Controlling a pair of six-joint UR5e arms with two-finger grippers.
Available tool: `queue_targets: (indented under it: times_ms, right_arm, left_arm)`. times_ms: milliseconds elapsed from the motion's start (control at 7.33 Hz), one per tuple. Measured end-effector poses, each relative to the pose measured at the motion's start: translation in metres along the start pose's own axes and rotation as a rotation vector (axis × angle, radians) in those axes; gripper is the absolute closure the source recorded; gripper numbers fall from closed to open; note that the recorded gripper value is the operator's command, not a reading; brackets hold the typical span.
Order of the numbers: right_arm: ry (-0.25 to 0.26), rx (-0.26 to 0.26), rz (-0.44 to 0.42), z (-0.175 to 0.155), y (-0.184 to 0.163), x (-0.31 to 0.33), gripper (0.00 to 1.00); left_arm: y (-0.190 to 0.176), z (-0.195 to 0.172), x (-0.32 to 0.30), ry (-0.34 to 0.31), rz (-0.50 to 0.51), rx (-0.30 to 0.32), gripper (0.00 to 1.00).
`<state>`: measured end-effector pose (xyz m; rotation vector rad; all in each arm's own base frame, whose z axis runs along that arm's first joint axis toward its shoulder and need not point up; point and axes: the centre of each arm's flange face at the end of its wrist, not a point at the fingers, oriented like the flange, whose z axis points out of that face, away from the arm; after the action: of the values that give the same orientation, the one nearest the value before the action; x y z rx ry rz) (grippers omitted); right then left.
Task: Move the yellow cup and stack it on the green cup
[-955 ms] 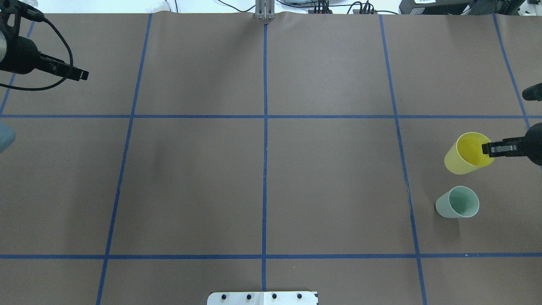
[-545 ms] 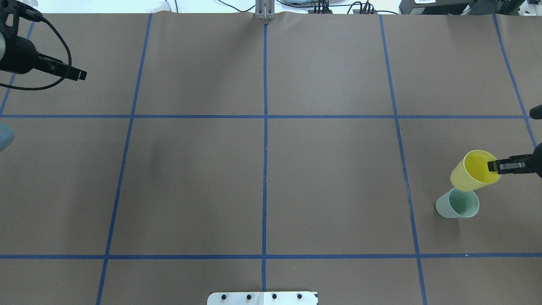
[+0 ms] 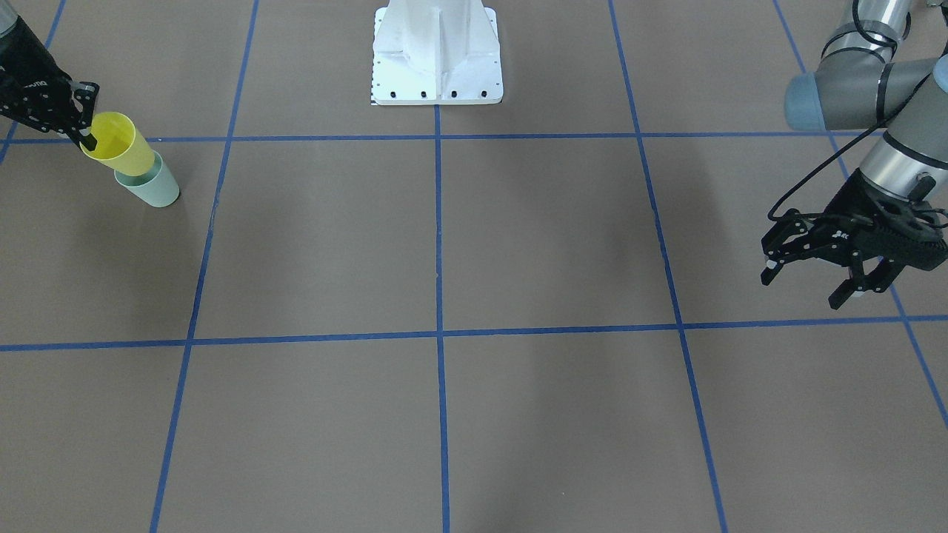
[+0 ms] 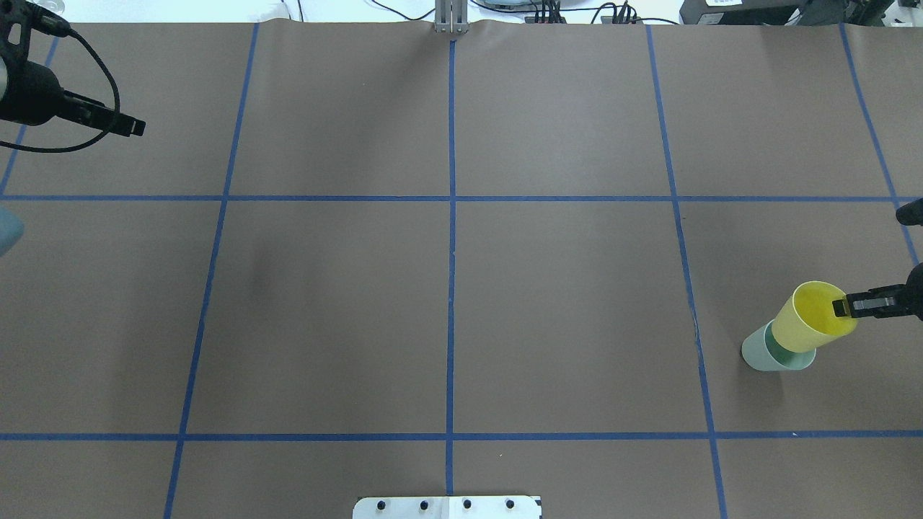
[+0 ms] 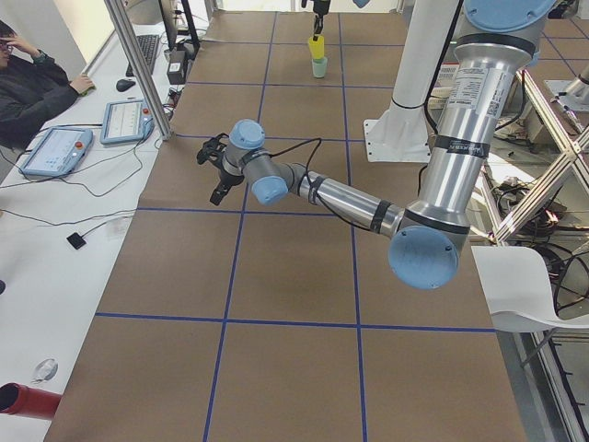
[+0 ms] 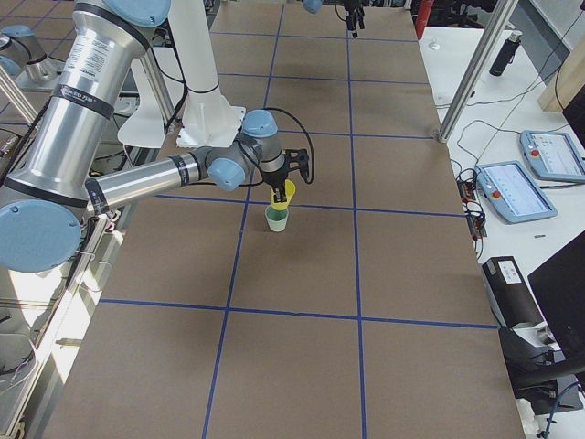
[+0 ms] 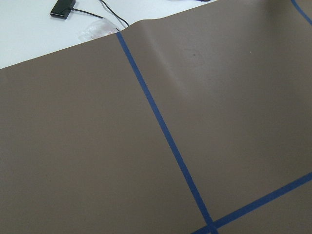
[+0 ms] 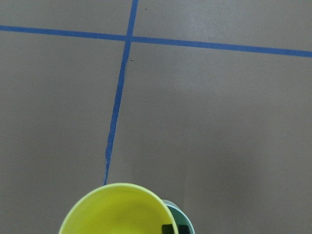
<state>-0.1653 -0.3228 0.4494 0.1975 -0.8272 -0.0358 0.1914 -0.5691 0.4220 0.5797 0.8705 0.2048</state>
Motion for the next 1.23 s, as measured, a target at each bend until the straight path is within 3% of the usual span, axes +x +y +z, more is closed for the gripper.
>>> queue_targets:
  times_ms: [545,1091,1227]
  right_arm:
    - [0.024,-0.047,0.010,0.022,0.006,0.012,1.00]
    - [0.019,-0.055,0.000,0.026,0.006,0.007,1.00]
    - [0.019,-0.057,-0.001,0.028,0.006,0.006,0.85]
  left_arm:
    - [-0.001,-0.001,-0.001,0.000,-0.005,0.003,0.01]
    - [0.000,0.000,-0.002,-0.003,-0.010,0.001,0.01]
    - [0.000,0.000,-0.003,-0.003,-0.011,0.000,0.01]
